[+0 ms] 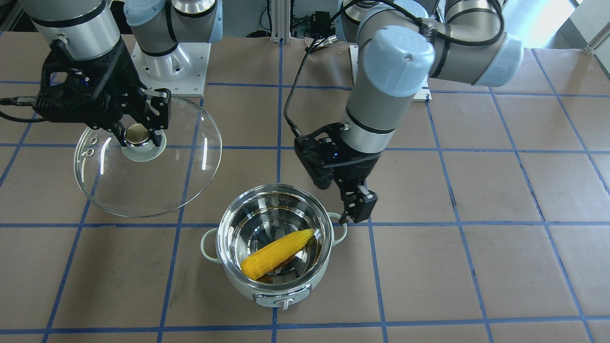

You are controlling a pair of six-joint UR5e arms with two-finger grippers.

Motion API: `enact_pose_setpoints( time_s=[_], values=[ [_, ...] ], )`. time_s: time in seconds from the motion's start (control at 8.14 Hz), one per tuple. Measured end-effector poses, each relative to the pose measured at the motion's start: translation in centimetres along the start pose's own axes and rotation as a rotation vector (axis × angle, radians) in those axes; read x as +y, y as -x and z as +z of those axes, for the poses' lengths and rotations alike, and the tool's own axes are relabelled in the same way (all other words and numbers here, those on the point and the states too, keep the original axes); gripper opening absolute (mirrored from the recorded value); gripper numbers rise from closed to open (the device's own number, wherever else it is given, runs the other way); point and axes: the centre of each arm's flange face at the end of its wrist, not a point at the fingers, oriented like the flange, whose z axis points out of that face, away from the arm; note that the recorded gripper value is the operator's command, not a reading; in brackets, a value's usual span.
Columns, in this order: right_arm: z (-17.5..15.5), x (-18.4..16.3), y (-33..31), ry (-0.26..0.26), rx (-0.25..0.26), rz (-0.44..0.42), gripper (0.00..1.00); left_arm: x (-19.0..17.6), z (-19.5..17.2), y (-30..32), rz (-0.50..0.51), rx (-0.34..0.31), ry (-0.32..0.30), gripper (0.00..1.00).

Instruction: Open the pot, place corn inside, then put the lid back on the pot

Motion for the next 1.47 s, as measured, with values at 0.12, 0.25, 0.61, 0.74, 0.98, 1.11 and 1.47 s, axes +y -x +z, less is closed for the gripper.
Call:
enact_pose_setpoints(
  time_s=[0.12, 0.25, 0.61, 0.74, 0.98, 1.11, 1.47],
  values=[
    [0.5, -0.9, 1.8, -0.017, -0.005, 0.007, 0.28, 3.5, -1.9, 2.4, -0.103, 0.025, 0.004, 1.00],
    [1.1, -1.6, 3.9, -0.034, -0.011, 0.021, 0.28, 6.3, -3.7, 3.7, -0.219, 0.051, 0.007, 1.00],
    [4.9, -3.1, 10.8, -0.063, -0.034, 0.062, 0.28, 10.3, -8.1, 3.4, -0.533, 0.004, 0.110, 1.00],
    [6.6, -3.6, 12.9, -0.062, -0.040, 0.082, 0.28, 11.0, -9.5, 2.6, -0.669, -0.031, 0.144, 1.00],
    [9.2, -4.0, 16.1, -0.058, -0.046, 0.091, 0.28, 11.8, -12.2, 0.6, -0.953, -0.073, 0.166, 1.00],
    [10.3, -4.0, 17.6, -0.056, -0.049, 0.094, 0.28, 12.0, -13.3, -0.3, -1.018, -0.088, 0.162, 1.00],
    [12.9, -4.3, 19.6, -0.053, -0.051, 0.101, 0.28, 12.3, -14.0, -1.1, -1.062, -0.094, 0.165, 1.00]
  ],
)
